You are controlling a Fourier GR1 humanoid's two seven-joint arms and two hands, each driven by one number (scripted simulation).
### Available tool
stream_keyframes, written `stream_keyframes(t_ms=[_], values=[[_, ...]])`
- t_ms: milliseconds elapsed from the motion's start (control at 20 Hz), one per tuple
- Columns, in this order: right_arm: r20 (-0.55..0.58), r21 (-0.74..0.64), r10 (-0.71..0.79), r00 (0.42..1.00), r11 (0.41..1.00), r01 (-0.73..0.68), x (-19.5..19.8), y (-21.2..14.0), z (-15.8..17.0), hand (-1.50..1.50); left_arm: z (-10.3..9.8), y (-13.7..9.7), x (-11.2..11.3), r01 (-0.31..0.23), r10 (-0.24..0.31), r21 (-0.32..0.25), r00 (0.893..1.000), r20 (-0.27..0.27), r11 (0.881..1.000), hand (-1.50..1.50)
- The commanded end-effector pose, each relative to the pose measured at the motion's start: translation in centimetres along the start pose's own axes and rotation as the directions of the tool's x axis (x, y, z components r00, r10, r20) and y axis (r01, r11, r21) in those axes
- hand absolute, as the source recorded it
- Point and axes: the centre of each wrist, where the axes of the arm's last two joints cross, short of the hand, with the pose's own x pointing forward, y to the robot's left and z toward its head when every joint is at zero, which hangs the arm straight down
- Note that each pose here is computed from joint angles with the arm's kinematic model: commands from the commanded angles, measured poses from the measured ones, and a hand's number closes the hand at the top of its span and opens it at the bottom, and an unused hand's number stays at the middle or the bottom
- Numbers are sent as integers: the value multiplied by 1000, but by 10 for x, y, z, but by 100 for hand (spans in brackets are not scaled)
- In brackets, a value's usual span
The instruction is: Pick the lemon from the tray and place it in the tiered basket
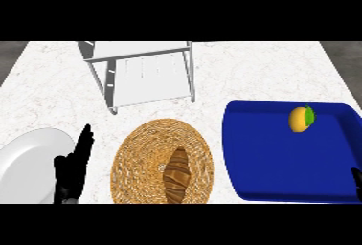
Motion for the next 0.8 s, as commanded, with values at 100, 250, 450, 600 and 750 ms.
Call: stream_keyframes(t_ms=[100, 250, 450, 600, 750], values=[[-44, 151, 340, 939, 932, -330, 6, -28, 38, -150, -7, -10, 9, 11, -11, -16, 1000, 15, 1000, 0], [-78, 131, 466, 881, 881, -455, 10, -24, 54, -150, 0, -16, 6, 24, -23, -52, 1000, 7, 998, 0], [-143, 78, 544, 827, 839, -538, 16, -5, 55, -150, 6, -24, -3, 17, -17, -57, 1000, 16, 998, 0], [-141, 64, 555, 820, 831, -552, 25, 23, 48, -150, 0, -32, 2, 6, -7, -56, 1000, -6, 998, 0], [-180, 105, 624, 761, 781, -615, 24, 37, 44, -150, 1, -24, 8, 2, -2, -51, 1000, -7, 999, 0]])
